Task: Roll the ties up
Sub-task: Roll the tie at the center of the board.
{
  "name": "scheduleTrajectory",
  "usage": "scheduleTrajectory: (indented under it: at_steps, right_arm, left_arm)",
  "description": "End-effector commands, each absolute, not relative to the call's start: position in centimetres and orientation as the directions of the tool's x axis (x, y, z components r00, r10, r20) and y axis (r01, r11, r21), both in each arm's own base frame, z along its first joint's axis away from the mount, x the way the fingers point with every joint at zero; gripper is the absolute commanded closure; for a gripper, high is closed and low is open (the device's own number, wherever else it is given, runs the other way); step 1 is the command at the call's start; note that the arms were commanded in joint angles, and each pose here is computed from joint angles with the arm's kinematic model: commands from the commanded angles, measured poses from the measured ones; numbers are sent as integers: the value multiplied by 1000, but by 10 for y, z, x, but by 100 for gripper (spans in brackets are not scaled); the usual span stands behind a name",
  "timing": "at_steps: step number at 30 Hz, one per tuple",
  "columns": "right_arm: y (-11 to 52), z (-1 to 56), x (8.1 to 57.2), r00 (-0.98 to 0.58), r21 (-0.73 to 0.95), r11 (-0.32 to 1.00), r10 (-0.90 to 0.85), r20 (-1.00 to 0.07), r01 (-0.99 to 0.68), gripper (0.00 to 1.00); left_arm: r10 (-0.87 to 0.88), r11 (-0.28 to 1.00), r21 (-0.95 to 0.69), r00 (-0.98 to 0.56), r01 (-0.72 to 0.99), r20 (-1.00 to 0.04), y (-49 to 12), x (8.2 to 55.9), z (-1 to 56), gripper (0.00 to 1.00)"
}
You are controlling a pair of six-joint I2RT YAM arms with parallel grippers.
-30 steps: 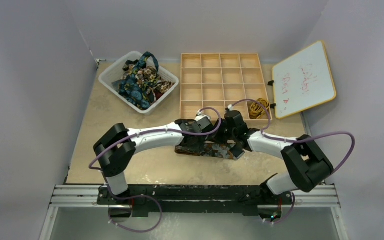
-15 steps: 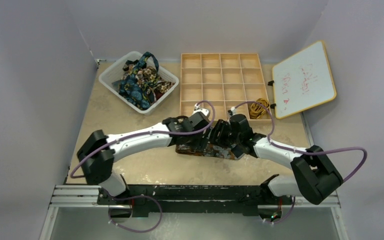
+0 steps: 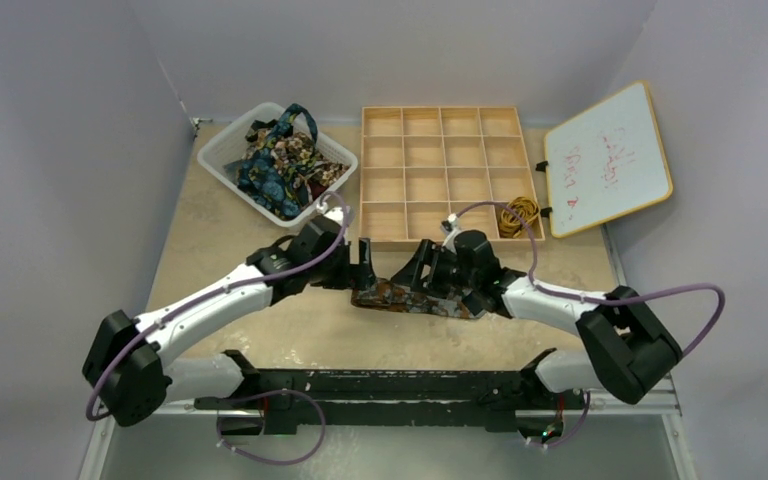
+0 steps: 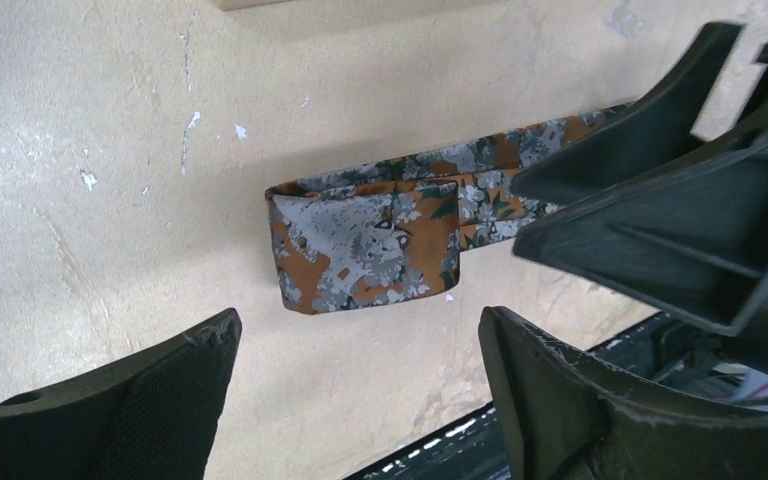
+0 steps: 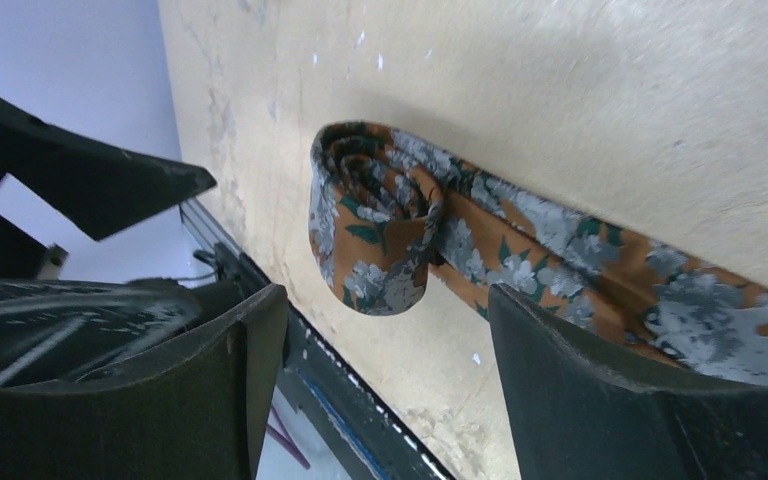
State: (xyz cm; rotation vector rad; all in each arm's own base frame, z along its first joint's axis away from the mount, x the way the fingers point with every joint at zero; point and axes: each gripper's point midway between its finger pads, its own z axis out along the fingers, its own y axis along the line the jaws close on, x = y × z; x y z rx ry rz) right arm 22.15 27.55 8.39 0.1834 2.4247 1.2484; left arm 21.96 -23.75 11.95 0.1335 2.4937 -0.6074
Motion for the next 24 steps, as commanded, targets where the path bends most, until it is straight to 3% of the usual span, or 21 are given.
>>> scheduleTrajectory:
  at_steps: [1,10,18,21,24]
  right_arm:
    - [299,87,215,-925,805,584,238,-297,-108,26]
    - [307,57,223,-943,726,682,179,-279,-85,41]
    - [307,66,221,-939,742,662,182,-293,-103,28]
    - [309,64,223,-941,744,661,181,-286,-99,32]
    - [307,56,226,-940,734,676,200,-277,-72,42]
  left_arm:
    - [-117,821,-519,-820,237,-560,-237,224,138,11]
    - [-248,758,-638,-848,131,-469,-203,223,122,9]
    - [-248,768,-631,-859,106,-447,-199,219,113,10]
    - [-251,770,-631,-863,96,-438,-199,219,110,9]
    - [-248,772,-629,-869,89,-428,-200,219,106,9]
